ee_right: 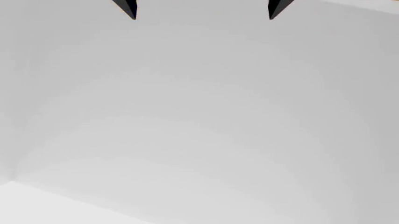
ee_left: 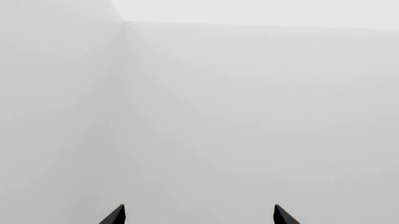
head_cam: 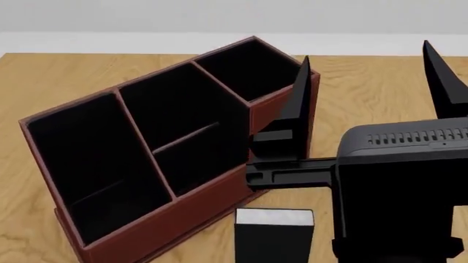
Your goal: Pick up the book and place it in the front compartment of the caddy.
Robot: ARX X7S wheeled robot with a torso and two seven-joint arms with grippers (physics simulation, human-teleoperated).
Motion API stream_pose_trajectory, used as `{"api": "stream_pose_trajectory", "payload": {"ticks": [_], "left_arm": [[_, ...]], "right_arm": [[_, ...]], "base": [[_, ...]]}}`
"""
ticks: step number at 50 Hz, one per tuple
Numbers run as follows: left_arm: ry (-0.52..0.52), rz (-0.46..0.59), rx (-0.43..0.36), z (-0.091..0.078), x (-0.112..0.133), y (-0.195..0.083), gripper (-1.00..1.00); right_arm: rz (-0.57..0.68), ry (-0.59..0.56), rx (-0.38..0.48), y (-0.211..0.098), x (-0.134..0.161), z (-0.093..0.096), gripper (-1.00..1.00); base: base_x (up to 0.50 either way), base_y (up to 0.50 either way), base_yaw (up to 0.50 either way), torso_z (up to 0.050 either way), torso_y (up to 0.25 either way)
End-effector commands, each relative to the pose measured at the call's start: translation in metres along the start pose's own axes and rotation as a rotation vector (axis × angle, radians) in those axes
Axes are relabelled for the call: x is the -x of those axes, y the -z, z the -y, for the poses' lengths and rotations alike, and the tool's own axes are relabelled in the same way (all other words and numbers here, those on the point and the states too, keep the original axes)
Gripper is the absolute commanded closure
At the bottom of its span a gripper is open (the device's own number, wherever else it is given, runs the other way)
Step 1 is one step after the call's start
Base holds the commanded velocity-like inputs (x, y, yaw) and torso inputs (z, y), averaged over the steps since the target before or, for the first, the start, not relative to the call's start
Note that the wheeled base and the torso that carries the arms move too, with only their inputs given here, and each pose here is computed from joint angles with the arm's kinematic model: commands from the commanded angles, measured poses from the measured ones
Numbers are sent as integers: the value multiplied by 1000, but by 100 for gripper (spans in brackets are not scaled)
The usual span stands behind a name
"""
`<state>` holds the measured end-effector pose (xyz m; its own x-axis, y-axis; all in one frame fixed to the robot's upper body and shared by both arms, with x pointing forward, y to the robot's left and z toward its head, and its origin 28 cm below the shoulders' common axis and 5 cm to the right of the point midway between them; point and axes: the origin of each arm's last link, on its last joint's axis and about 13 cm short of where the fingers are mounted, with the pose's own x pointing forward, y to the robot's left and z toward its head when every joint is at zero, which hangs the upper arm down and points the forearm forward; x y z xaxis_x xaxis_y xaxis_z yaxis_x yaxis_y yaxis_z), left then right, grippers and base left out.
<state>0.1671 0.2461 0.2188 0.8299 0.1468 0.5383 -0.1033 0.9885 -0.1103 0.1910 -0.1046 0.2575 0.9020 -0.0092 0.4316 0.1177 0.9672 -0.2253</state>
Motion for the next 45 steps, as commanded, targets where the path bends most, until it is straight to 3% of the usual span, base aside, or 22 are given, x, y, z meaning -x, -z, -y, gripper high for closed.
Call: {"api": "stream_pose_trajectory", "payload": {"ticks": [1,29,45], "left_arm": [[-6,9,-2,-1,2,-3,-100],[-38,27,-4,-6,4,-5,-100],[-37,29,-1,-6,5,-6,-100]], "right_arm": [[2,-5,1,-1,-1,-1,-100],[1,-17,-1,0,-1,-2,-100],[14,-21,10,-12,-7,4,-100]], "base": [[355,4,0,0,0],[357,3,0,0,1],[-2,0,0,0,1]]}}
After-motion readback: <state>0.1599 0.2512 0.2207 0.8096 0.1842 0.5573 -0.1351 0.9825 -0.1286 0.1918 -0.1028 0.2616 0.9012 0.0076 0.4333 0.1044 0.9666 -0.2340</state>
